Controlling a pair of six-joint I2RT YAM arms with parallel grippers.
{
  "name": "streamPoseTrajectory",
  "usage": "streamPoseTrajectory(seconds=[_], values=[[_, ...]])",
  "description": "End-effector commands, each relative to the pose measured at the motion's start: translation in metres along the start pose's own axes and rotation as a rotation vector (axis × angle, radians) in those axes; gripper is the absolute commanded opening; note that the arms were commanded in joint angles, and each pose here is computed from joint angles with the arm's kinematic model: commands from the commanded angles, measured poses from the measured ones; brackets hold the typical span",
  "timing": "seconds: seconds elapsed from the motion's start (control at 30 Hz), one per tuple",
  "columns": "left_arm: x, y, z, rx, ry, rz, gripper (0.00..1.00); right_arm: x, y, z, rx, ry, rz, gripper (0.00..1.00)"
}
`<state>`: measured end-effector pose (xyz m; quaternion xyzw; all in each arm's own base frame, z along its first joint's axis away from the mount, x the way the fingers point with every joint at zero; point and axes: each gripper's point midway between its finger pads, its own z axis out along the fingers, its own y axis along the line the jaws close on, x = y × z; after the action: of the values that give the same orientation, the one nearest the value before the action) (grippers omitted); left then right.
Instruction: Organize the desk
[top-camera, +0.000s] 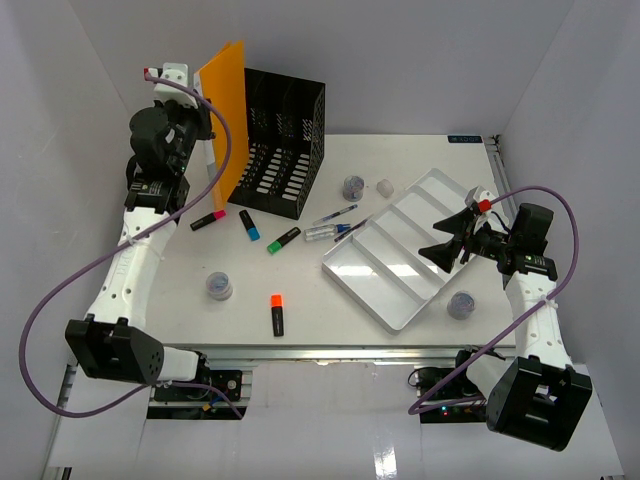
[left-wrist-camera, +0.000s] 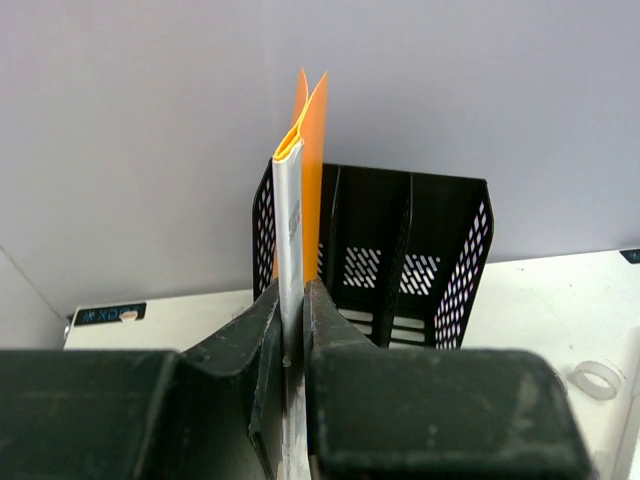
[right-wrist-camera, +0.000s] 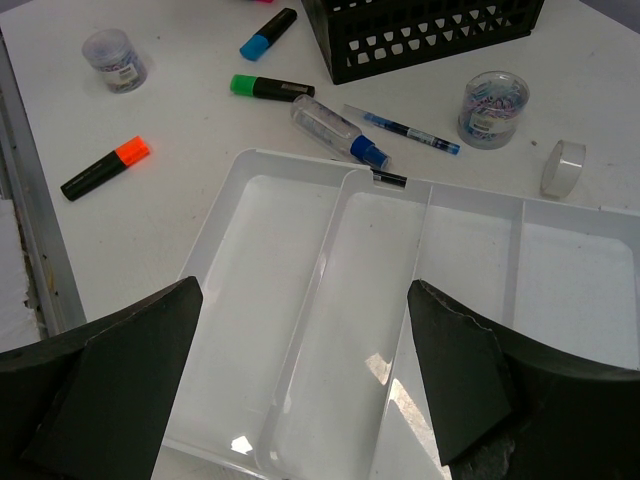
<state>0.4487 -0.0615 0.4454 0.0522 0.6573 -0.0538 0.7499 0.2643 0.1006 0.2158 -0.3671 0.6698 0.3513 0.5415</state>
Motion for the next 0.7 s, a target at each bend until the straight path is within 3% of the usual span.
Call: streamPoseTrajectory(seconds=[0.0,0.67], values=[[-0.030,-0.005,0.014,0.033,-0.099,0.023,0.00,-0.001,0.000,0.002,-0.010,-0.004,-0.022,0.90],[-0.023,0.006,0.079,0.066,-0.155,0.033,0.00,0.002,-0.004,0.002,0.004,0.007,-0.015,0.90]])
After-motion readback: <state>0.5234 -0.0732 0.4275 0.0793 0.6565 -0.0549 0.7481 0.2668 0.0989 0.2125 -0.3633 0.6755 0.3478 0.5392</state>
